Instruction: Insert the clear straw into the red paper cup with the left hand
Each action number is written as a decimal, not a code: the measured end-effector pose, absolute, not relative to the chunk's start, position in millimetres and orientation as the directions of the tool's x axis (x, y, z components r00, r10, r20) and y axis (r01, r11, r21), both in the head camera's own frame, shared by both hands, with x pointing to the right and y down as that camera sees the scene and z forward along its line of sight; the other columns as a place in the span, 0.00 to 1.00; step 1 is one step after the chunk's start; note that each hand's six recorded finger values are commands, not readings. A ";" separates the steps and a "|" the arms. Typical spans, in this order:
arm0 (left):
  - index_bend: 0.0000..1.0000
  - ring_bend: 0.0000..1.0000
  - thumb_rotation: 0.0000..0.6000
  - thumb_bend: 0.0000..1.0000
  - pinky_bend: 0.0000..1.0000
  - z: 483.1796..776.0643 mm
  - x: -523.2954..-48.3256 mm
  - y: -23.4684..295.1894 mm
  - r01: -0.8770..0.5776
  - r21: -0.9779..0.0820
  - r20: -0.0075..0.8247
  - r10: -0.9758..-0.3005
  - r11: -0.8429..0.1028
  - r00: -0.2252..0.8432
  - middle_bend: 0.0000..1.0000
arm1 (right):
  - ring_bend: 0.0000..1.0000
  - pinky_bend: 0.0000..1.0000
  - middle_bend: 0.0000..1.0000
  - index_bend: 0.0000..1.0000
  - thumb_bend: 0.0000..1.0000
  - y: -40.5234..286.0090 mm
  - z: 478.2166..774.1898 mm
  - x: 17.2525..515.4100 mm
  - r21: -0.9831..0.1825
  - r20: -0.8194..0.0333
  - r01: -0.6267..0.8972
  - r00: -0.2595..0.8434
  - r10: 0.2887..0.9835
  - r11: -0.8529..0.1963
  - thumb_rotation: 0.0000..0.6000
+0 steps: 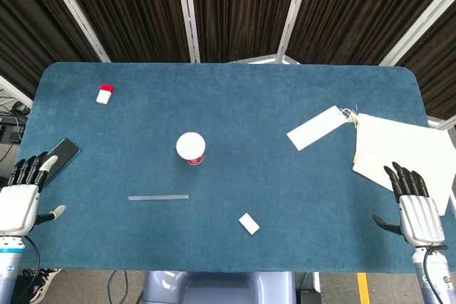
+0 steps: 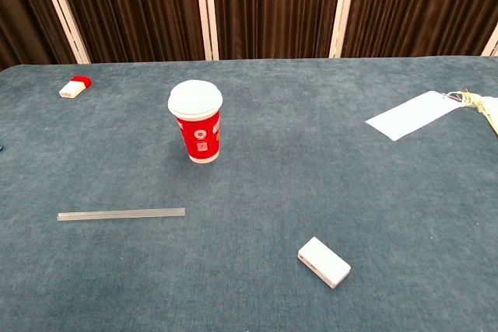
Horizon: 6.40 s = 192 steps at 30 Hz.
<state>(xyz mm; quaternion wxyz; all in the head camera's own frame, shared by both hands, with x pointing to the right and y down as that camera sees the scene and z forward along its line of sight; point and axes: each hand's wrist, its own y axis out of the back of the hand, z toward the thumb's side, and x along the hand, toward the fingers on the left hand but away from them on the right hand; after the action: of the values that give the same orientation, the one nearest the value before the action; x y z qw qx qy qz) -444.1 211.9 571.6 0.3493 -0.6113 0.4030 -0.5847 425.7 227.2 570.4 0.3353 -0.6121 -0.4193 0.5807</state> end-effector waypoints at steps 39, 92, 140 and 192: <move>0.30 0.00 1.00 0.11 0.00 575.5 -413.0 199.7 -0.116 -0.882 0.457 -0.889 -0.458 0.038 0.00 | 0.00 0.00 0.00 0.01 0.14 229.0 568.4 427.3 -0.895 -0.433 0.142 -0.045 0.900 -0.423 1.00; 0.51 0.00 1.00 0.36 0.00 717.7 -249.0 201.2 -0.049 -0.694 0.715 -0.696 -0.718 0.067 0.00 | 0.00 0.00 0.00 0.01 0.14 226.1 569.6 432.2 -0.888 -0.441 0.176 -0.063 0.895 -0.425 1.00; 0.58 0.00 1.00 0.36 0.00 584.5 -196.8 87.3 -0.793 -0.421 0.452 -0.860 -0.440 0.237 0.00 | 0.00 0.00 0.00 0.01 0.14 224.6 572.1 434.7 -0.879 -0.454 0.203 -0.080 0.887 -0.431 1.00; 0.58 0.00 1.00 0.36 0.00 659.2 -179.0 47.8 -0.871 -0.249 0.490 -0.831 -0.423 0.263 0.00 | 0.00 0.00 0.00 0.01 0.14 226.7 567.7 440.9 -0.875 -0.458 0.225 -0.105 0.883 -0.428 1.00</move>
<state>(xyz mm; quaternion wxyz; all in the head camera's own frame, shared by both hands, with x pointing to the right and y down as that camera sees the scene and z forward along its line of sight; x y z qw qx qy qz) -179.0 47.8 659.2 -0.0353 -0.7940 0.5358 -0.2851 440.9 226.7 567.7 0.2800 -0.6075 -0.4558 0.5873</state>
